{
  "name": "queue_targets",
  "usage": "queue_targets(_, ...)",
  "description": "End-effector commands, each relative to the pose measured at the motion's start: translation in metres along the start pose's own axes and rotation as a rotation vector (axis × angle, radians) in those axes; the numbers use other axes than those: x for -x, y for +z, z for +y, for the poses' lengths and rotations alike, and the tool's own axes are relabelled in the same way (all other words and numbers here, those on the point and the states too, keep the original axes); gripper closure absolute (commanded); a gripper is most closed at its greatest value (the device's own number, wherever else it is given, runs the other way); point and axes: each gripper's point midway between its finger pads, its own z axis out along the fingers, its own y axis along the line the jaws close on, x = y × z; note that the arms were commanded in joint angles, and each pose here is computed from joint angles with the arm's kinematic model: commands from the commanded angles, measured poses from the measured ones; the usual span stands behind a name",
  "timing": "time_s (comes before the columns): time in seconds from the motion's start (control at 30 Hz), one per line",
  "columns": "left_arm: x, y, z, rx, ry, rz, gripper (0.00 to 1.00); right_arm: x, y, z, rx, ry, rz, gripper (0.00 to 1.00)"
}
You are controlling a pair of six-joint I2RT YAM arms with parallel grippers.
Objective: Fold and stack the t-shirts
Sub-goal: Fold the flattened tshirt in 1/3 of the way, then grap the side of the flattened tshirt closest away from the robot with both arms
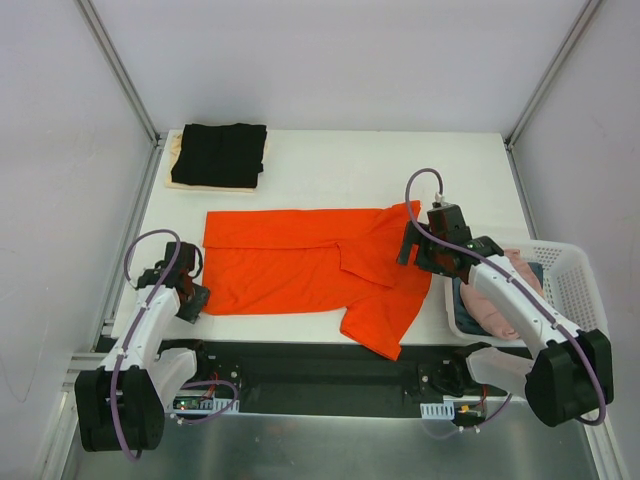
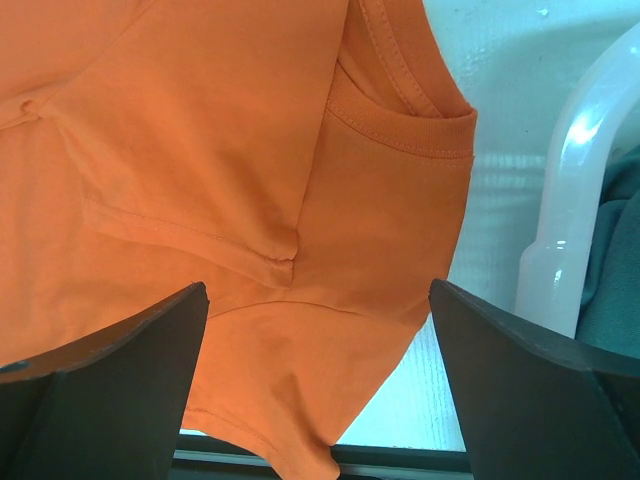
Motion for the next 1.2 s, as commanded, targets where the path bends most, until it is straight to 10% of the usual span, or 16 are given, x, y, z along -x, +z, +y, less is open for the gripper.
queue_targets(0.0, -0.001, 0.007, 0.006, 0.019, 0.020, -0.013, 0.64, 0.008, -0.001, 0.003, -0.003, 0.017, -0.009, 0.03)
queue_targets(0.3, -0.001, 0.009, 0.004, 0.011, 0.035, -0.014, 0.74, 0.005, 0.003, 0.001, -0.022, 0.017, 0.014, 0.03)
queue_targets(0.47, -0.003, 0.007, 0.001, -0.011, 0.039, -0.006, 1.00, 0.002, 0.003, 0.000, -0.027, 0.000, 0.026, 0.03)
queue_targets(0.73, 0.006, -0.002, -0.014, -0.116, 0.060, -0.045, 1.00, -0.005, -0.011, 0.001, -0.080, -0.120, 0.022, 0.03)
queue_targets(1.17, 0.004, -0.002, -0.015, -0.209, 0.046, -0.083, 1.00, -0.167, -0.064, 0.036, 0.157, -0.521, 0.428, 0.03)
